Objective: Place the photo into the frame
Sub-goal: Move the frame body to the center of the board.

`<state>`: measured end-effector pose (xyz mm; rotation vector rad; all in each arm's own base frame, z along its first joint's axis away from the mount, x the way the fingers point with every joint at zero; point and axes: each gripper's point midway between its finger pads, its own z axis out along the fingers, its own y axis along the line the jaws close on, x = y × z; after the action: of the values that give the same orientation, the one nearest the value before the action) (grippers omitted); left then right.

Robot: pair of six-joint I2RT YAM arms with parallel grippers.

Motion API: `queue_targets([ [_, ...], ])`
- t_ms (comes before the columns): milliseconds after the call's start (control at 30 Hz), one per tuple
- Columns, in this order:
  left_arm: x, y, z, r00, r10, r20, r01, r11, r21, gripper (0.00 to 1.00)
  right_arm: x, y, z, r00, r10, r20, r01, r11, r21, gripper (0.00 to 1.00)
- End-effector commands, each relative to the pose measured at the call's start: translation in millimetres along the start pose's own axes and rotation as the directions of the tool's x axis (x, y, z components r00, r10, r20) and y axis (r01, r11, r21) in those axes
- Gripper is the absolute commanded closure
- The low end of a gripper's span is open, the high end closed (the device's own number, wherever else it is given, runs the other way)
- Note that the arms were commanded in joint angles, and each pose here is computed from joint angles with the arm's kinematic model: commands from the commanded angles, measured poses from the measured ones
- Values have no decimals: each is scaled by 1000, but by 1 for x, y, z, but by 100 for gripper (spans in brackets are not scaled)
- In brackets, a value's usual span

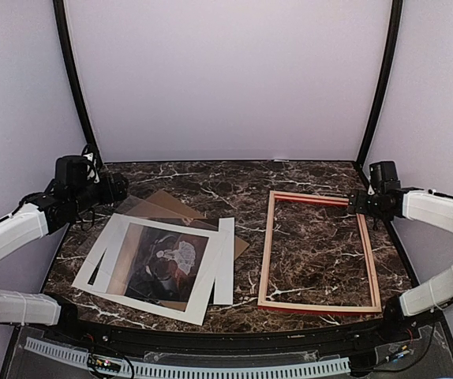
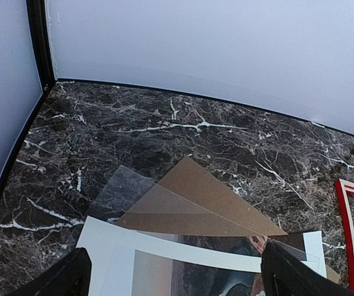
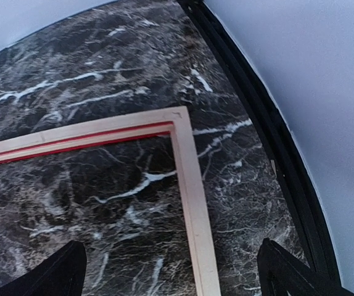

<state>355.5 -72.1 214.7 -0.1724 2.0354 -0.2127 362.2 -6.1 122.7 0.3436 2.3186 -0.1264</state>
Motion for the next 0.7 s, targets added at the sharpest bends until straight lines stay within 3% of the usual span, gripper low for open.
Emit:
queue_targets([
  [0,-6,-14,-4,1000,-28,-2,28,998,59,1,25,-16,26,993,77,-85,-76,997,13,3],
  [167,-3,-18,-5,999,-46,-9,46,995,86,1,52,-15,51,979,84,-185,-88,996,-11,10],
  [667,0,-23,-2,998,-54,-15,55,992,113,1,77,-19,81,954,74,-289,-89,995,-40,57],
])
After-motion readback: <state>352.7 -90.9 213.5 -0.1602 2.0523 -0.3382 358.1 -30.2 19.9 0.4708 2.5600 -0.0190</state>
